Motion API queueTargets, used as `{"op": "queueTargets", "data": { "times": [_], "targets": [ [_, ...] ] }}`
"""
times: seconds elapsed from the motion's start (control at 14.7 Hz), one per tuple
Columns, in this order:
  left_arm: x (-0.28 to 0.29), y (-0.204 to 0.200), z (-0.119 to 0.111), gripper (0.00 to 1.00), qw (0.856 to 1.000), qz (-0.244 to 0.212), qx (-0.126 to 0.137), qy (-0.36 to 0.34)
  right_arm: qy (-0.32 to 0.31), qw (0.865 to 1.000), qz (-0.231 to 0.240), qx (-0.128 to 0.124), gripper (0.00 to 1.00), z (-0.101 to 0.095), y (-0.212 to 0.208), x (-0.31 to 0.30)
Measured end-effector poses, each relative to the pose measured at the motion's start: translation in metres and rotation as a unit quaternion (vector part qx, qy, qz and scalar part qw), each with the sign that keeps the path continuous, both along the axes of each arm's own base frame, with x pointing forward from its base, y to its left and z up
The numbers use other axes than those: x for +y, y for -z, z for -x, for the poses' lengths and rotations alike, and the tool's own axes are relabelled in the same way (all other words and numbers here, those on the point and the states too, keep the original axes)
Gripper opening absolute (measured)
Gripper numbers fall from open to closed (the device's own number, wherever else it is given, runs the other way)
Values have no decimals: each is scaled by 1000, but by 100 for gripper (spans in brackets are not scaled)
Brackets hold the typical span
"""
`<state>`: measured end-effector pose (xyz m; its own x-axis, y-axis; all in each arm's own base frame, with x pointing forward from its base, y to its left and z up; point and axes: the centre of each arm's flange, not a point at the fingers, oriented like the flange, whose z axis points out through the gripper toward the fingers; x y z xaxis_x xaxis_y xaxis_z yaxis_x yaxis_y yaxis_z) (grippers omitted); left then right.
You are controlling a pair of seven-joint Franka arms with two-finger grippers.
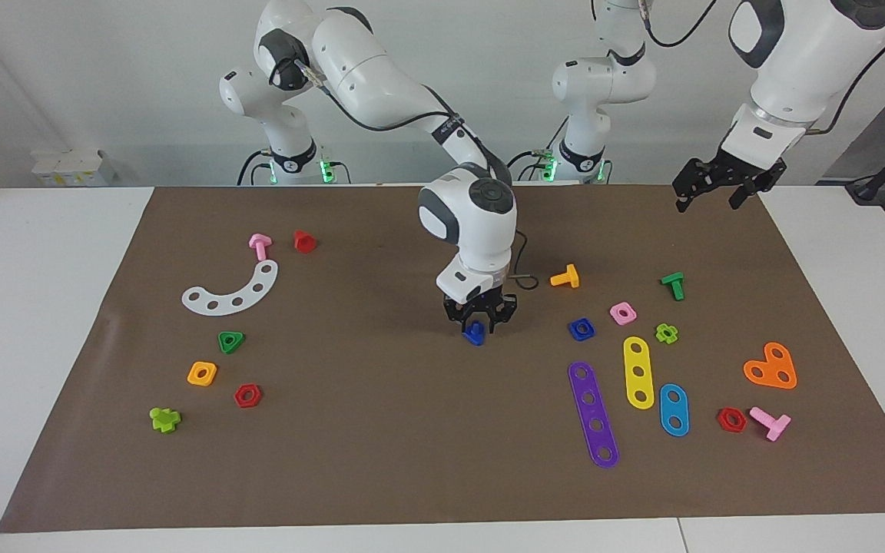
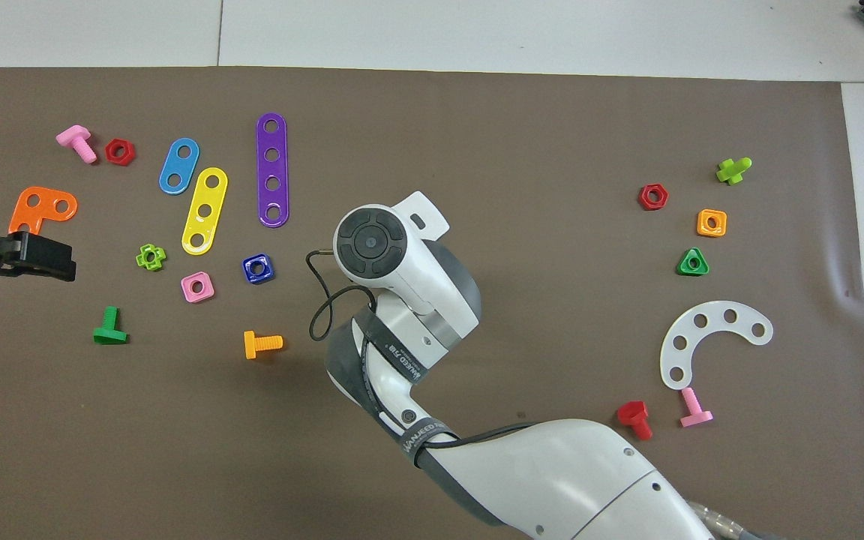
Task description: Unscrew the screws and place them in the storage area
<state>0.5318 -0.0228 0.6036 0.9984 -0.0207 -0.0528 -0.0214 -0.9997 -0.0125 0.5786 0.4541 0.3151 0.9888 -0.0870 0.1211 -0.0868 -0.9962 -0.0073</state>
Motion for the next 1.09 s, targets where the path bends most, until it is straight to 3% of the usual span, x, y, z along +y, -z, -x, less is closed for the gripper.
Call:
{"op": "queueTargets", "data": {
  "times": [0.14,0.48,0.61,0.68,0.88,1.09],
  "targets": [
    [0,0,0,100,1000,0,0,0,0,1000,2,2,37,1,2,-1],
    [1,3,-3,100,1000,0,-9,2,-2,1000,3,4,37,3,4,0],
    [2,4,-5,100,1000,1,-16,9,-3,1000,3,4,34,4,3,0],
    [2,4,-5,100,1000,1,-17,11,-3,1000,3,4,27,4,3,0],
    [2,4,-6,100,1000,1,-20,14,-9,1000,4,4,20,4,3,0],
    [3,4,-6,100,1000,1,-20,15,-7,1000,4,3,20,2,-7,-2]
  ]
}}
